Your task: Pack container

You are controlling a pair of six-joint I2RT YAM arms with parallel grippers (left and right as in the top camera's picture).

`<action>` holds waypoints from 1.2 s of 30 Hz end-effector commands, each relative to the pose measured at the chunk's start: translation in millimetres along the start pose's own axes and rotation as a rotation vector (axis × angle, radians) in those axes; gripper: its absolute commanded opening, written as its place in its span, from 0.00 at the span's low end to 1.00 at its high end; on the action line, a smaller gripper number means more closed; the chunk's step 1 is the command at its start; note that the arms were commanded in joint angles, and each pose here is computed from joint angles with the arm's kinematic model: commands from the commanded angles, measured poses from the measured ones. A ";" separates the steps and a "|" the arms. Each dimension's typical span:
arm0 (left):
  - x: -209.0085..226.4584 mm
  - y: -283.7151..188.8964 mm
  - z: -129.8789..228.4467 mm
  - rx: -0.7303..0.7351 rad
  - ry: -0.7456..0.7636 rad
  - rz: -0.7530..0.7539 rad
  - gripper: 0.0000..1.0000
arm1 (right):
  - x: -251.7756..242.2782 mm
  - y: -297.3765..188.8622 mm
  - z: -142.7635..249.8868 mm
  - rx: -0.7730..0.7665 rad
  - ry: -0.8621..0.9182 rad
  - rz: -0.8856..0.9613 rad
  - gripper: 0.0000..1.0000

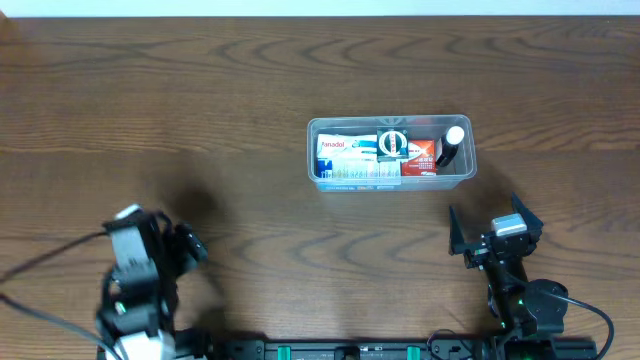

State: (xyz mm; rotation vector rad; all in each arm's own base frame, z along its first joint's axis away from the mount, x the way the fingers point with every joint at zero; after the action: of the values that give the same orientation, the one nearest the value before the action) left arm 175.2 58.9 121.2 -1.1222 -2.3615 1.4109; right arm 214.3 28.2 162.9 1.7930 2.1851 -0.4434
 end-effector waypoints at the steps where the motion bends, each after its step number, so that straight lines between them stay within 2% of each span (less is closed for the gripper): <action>1: -7.7 2.0 4.2 -0.102 -0.013 0.110 0.98 | 1.3 0.0 0.6 0.000 0.007 -0.002 0.99; 10: -46.2 -5.6 -10.2 -0.357 0.027 0.395 0.98 | 1.3 -0.1 0.4 0.000 0.007 -0.002 0.99; 15: -55.8 -4.7 -15.2 -0.440 0.014 0.479 0.98 | 1.3 -0.1 0.4 0.000 0.007 -0.002 0.99; 36: -47.4 12.7 4.2 -0.467 0.009 0.524 0.98 | 1.3 0.0 0.5 0.000 0.007 -0.002 0.99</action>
State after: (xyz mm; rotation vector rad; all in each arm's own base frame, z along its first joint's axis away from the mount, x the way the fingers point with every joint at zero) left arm 214.5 29.8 129.8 -1.9684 -2.6063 0.9672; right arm 214.3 28.0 162.8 1.7948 2.1840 -0.4442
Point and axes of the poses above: each gripper's point midway between its finger pads, its own y axis out along the fingers, its own x axis along the line the jaws close on, z = x × y, the point moved 3 cm from there along -y, back along the fingers, and after that the axes turned 15 degrees about -y, right-handed, at the moved point
